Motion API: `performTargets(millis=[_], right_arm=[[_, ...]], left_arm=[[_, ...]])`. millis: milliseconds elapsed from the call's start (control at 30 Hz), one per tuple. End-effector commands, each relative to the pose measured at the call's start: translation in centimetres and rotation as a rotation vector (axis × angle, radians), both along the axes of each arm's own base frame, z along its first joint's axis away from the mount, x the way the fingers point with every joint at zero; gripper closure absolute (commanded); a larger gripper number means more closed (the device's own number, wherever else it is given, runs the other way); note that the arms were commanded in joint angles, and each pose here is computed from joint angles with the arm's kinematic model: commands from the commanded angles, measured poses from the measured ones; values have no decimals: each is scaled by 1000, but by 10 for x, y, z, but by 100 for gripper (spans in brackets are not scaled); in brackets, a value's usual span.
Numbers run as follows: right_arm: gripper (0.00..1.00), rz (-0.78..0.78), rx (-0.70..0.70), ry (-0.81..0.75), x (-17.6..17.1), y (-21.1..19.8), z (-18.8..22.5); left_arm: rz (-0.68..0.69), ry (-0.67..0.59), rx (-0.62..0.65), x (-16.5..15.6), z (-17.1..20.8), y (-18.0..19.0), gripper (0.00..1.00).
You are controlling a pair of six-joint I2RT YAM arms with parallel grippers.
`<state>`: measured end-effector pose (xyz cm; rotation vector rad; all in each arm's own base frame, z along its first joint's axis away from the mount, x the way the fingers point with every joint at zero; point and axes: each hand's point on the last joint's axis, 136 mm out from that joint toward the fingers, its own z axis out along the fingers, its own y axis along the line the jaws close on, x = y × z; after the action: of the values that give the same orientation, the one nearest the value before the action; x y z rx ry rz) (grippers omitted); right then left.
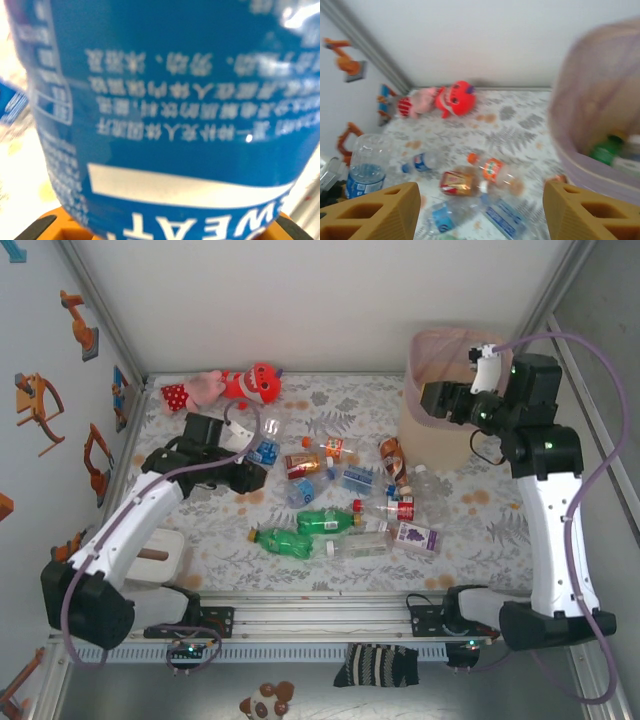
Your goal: Put the plastic bottles in the bin
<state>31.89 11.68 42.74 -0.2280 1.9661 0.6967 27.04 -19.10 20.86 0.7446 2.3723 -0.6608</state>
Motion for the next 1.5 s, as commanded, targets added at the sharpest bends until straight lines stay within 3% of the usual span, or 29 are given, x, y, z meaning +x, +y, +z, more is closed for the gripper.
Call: performTargets(millis=[0, 133, 367, 600, 833, 1033, 1467], right_arm=[[34, 199, 163, -188, -21, 37, 51], [33, 395, 260, -282, -48, 74, 76], [26, 648, 304, -376, -92, 128, 101], [15, 832, 314, -431, -127, 162, 110], [13, 949, 290, -457, -153, 181, 101], [17, 984, 250, -438, -162, 189, 83], [39, 981, 236, -428, -162, 192, 77]], left_arm=[[-159, -71, -280, -19, 52, -38, 76], [-298, -160, -459, -41, 94, -58, 76], [-557, -271, -613, -92, 142, -87, 76], [-745, -346, -670, -135, 170, -108, 75], [-796, -355, -685, -144, 174, -122, 74], [-810, -364, -687, -145, 176, -126, 73], [-816, -390, -695, -143, 182, -128, 68]])
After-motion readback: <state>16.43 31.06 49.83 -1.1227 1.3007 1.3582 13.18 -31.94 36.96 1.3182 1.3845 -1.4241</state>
